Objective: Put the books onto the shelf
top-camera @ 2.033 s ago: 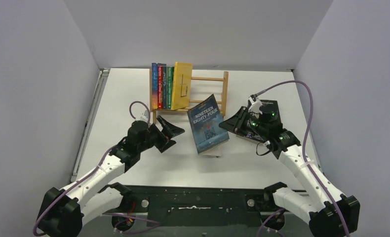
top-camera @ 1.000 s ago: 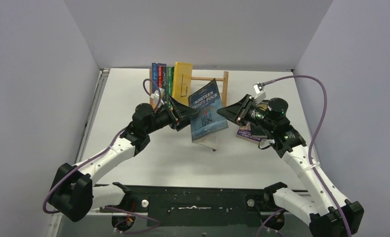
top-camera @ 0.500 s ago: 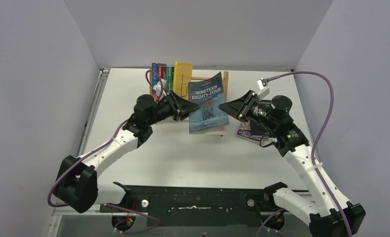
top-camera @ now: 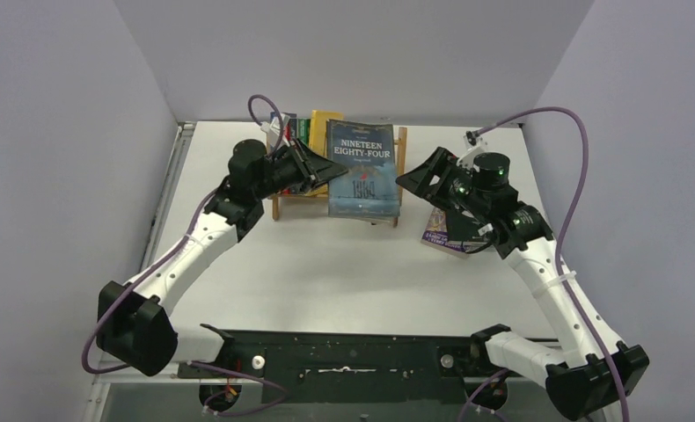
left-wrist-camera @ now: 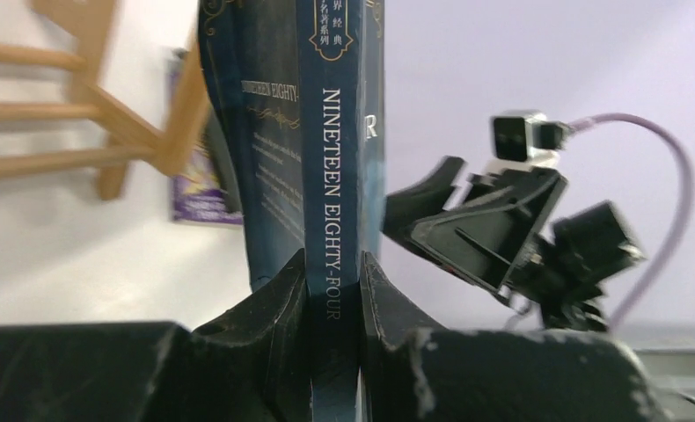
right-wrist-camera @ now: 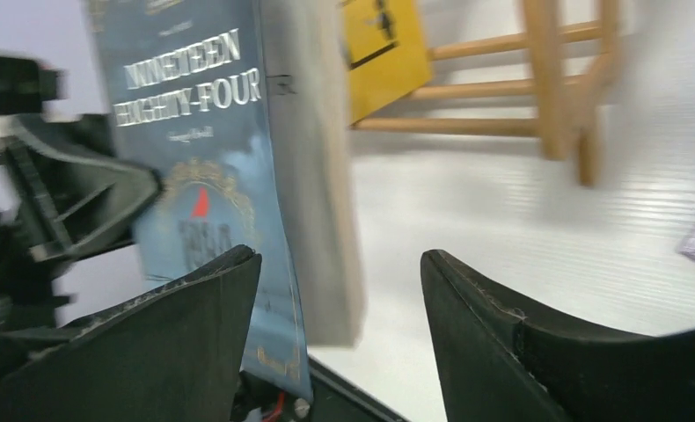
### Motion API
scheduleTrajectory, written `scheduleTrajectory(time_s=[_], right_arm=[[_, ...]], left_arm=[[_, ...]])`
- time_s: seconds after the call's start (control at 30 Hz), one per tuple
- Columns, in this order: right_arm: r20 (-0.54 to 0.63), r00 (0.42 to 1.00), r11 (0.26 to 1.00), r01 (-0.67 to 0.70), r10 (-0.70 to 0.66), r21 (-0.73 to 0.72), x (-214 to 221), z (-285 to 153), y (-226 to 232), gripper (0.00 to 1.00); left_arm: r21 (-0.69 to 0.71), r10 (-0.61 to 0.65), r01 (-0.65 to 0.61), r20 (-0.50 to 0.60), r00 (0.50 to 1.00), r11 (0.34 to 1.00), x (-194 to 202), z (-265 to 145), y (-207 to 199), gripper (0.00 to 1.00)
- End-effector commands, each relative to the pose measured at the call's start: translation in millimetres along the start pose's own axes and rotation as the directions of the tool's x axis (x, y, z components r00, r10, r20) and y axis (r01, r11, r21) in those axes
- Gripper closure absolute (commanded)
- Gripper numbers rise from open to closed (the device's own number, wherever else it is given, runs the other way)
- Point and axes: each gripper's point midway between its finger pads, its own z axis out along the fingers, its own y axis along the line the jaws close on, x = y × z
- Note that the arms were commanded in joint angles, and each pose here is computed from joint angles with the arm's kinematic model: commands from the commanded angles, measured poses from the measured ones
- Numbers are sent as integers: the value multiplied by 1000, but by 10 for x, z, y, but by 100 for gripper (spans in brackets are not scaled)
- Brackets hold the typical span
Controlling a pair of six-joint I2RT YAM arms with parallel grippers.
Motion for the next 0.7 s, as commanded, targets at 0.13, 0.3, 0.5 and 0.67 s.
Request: scheduleTrajectory(time_s=[0.13,0.3,0.5,0.67], right_arm=[[83,976,937,168,-202,306,-377,-190,-469,30],[90,974,918,161,-207,362,-458,-194,-627,30],[83,979,904,136,-184,406,-513,-229,-796,30],[83,983,892,114,-167,438,-517,-304,-910,30]], left_arm=[[-237,510,-467,176,842,852,-827,-231,-363,100],[-331,645,-571,186,741,752,-1137,-55,-261,100],[-378,742,-654,159,651,655,-1390,353,-141,100],[-437,778,-670,125,616,601,-1582,698,146,100]])
